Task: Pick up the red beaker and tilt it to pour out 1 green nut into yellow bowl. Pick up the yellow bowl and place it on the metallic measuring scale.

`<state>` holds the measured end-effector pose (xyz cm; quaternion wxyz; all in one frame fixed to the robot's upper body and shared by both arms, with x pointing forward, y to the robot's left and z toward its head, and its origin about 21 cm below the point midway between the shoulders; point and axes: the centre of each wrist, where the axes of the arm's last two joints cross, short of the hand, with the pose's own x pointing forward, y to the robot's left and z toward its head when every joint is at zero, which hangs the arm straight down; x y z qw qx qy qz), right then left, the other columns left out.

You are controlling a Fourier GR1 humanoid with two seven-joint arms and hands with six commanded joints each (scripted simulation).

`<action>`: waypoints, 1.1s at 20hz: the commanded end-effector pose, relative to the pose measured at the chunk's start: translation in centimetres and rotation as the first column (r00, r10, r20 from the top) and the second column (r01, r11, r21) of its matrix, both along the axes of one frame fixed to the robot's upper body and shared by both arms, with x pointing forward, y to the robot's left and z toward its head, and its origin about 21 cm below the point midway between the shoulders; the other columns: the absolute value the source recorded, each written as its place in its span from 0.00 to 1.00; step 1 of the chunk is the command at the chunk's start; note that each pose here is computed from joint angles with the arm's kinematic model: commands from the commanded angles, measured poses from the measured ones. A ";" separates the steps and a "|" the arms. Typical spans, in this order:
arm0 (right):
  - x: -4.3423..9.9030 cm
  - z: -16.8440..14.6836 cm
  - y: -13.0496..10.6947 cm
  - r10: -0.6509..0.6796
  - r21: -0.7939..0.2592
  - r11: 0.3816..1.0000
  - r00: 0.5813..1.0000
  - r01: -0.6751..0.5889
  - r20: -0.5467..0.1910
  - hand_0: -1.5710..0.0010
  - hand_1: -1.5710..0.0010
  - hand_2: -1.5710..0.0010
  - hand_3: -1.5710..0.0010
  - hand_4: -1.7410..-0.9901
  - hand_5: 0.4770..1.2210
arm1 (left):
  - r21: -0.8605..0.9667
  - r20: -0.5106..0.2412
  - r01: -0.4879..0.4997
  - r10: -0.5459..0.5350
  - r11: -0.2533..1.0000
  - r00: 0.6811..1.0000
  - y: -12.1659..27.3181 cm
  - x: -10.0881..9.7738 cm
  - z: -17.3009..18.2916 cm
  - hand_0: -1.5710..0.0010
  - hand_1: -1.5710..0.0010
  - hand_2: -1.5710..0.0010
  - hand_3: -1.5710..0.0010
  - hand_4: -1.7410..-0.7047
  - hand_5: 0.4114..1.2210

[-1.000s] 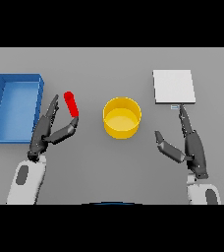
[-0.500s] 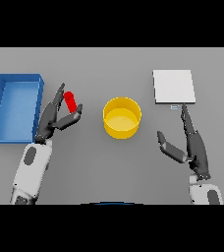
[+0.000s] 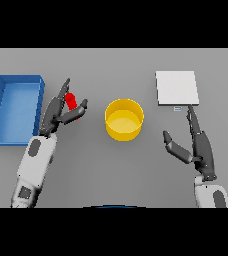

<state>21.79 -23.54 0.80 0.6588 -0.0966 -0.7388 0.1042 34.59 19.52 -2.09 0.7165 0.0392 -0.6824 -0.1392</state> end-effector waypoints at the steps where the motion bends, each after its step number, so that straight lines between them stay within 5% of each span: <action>1: -0.1 -0.1 0.2 0.004 -0.002 1.000 1.000 -0.004 0.007 1.00 1.00 1.00 1.00 0.63 0.22 | -0.010 0.014 0.003 -0.003 1.000 1.000 -0.2 0.2 0.0 1.00 1.00 1.00 1.00 0.41 0.35; 5: -0.4 0.1 0.5 0.010 -0.005 1.000 1.000 -0.010 0.015 1.00 1.00 1.00 1.00 0.64 0.22 | -0.062 0.024 -0.012 0.014 0.998 1.000 -1.0 0.8 -0.6 1.00 0.98 0.96 0.98 0.35 0.39; 7: -0.6 0.1 0.4 0.014 -0.011 1.000 1.000 -0.014 0.021 1.00 1.00 1.00 1.00 0.64 0.22 | -0.090 0.014 -0.041 0.043 0.995 0.999 -1.2 1.0 -0.8 0.82 0.79 0.77 0.81 0.28 0.46; 9: -0.6 0.3 0.5 0.002 -0.015 1.000 1.000 -0.002 0.019 1.00 1.00 1.00 1.00 0.65 0.23 | -0.072 0.002 -0.060 0.061 0.996 0.998 -1.6 1.4 -0.5 0.58 0.55 0.53 0.54 0.23 0.65; 13: -0.7 -0.4 0.5 0.004 -0.011 1.000 1.000 -0.004 -0.004 1.00 1.00 1.00 1.00 0.65 0.22 | -0.023 0.031 -0.015 0.016 1.000 0.999 -2.0 1.5 -0.5 0.24 0.23 0.22 0.30 0.16 0.86; 16: -1.1 0.0 0.8 0.008 0.000 1.000 1.000 -0.008 0.017 1.00 1.00 1.00 1.00 0.64 0.23 | -0.018 0.022 -0.010 0.010 1.000 1.000 -2.6 1.4 -0.5 0.12 0.12 0.11 0.16 0.23 0.93; 22: -0.8 -0.3 0.4 -0.001 -0.004 1.000 1.000 0.001 0.010 1.00 1.00 1.00 1.00 0.64 0.23 | -0.112 0.094 -0.067 0.077 0.992 0.993 -2.6 1.4 0.9 0.03 0.03 0.03 0.04 0.06 0.88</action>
